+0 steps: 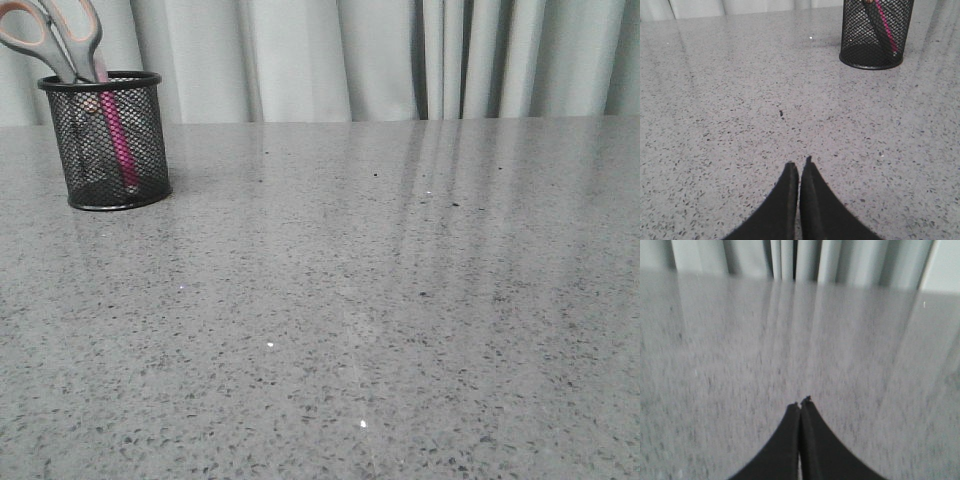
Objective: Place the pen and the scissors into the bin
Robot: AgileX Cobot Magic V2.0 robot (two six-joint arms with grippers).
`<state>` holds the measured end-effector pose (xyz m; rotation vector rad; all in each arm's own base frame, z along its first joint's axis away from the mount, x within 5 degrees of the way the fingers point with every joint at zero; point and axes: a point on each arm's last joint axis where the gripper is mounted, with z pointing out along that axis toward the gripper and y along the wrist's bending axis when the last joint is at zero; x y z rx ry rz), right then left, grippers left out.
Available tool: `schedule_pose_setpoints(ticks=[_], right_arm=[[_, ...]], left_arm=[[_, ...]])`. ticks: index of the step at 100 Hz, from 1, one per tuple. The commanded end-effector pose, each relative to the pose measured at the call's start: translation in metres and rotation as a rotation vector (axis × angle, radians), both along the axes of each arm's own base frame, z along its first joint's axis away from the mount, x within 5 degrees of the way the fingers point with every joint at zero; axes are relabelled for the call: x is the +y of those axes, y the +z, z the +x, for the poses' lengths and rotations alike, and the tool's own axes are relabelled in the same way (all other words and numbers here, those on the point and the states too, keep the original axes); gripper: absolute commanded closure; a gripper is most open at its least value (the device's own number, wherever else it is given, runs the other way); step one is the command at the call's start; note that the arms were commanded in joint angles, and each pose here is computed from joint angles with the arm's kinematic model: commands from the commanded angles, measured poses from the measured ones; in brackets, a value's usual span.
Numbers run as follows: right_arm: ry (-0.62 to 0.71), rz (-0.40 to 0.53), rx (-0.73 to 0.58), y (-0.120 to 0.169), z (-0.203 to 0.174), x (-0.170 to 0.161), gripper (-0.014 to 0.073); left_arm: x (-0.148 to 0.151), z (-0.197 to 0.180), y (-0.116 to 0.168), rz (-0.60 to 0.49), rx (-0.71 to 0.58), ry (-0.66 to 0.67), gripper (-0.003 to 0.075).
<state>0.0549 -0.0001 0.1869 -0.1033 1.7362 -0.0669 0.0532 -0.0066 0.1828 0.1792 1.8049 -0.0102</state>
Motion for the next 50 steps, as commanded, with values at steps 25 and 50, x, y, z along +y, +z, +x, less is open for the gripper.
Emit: schedule_pose_setpoints(ticks=[25, 50], right_arm=[[-0.010, -0.011, 0.030, -0.0069, -0.0014, -0.0008, 0.0671], [-0.010, -0.011, 0.030, -0.0069, -0.0014, -0.0008, 0.0671]], left_arm=[[0.0001, 0.0003, -0.0080, -0.019, -0.042, 0.005, 0.0739], [0.0001, 0.0003, -0.0080, -0.019, -0.042, 0.005, 0.0739]])
